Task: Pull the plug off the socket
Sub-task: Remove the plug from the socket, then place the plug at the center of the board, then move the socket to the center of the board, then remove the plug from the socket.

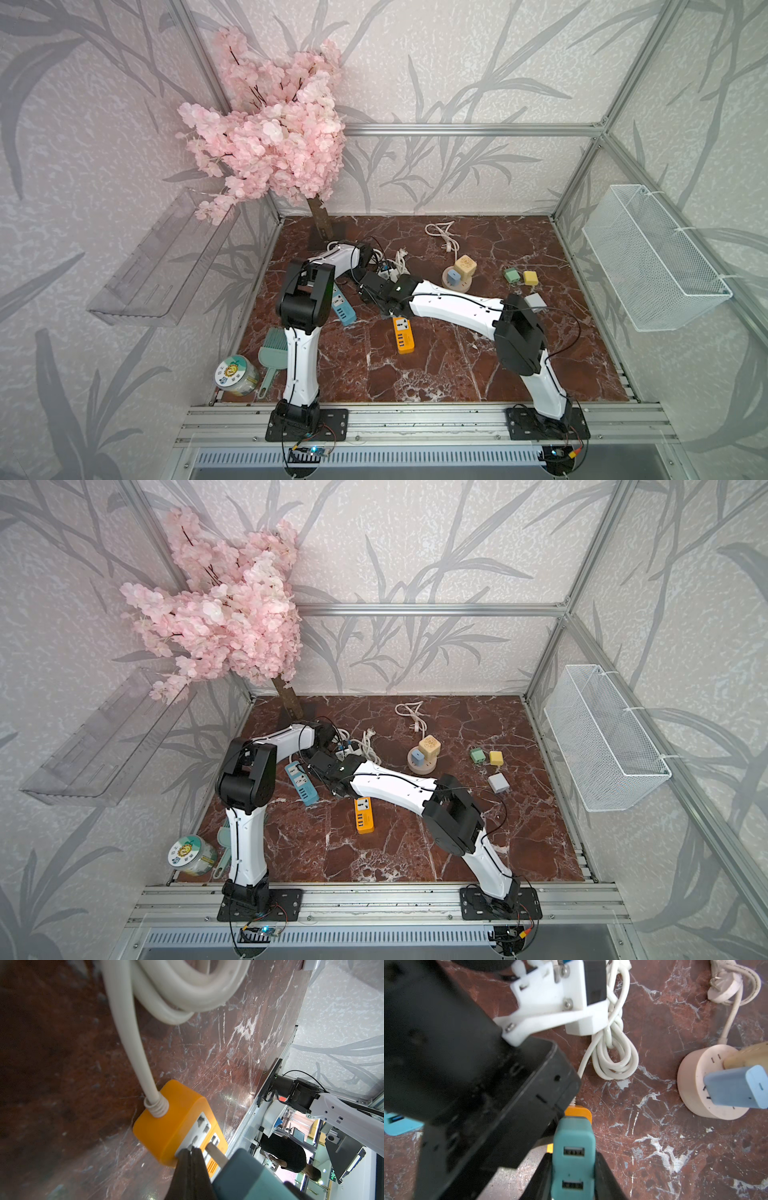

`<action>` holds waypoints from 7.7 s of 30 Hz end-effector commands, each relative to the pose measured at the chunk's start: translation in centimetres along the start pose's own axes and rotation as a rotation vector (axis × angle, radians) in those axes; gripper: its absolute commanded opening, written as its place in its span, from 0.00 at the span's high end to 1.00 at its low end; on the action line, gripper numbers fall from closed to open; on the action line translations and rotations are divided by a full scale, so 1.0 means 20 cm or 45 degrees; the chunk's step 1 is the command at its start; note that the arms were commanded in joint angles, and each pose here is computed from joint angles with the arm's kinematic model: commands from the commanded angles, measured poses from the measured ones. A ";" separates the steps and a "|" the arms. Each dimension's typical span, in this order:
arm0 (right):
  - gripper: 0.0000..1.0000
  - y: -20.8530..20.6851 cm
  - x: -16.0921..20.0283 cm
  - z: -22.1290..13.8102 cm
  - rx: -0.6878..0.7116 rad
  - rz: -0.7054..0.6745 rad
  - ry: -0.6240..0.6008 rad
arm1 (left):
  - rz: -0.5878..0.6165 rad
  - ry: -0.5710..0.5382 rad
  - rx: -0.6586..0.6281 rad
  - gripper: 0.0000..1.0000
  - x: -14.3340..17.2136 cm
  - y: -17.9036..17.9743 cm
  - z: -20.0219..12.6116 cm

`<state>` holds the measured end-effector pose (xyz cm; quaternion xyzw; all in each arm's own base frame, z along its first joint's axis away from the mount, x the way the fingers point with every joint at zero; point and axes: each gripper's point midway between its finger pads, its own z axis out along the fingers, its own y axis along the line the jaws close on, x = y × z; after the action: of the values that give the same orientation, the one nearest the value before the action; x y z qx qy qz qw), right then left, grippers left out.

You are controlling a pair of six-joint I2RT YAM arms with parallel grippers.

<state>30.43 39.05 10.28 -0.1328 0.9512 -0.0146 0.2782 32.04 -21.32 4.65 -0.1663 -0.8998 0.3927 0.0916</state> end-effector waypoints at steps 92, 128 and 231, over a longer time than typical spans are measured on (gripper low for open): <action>0.22 -1.38 0.13 -0.16 -0.109 0.909 0.034 | 0.403 -0.275 -0.379 0.55 0.58 -0.19 -0.39; 0.32 -1.28 -0.16 0.39 0.188 0.954 0.336 | 0.427 -0.296 -0.359 0.56 0.58 -0.21 -0.40; 0.28 -0.76 0.40 -0.22 -0.131 0.548 0.231 | 0.233 0.299 -0.015 1.00 -0.17 -0.36 0.56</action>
<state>25.29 22.76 11.55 0.0352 0.9757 0.1106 0.1856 30.74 -35.58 4.78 -0.2967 -0.8567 0.3995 0.1360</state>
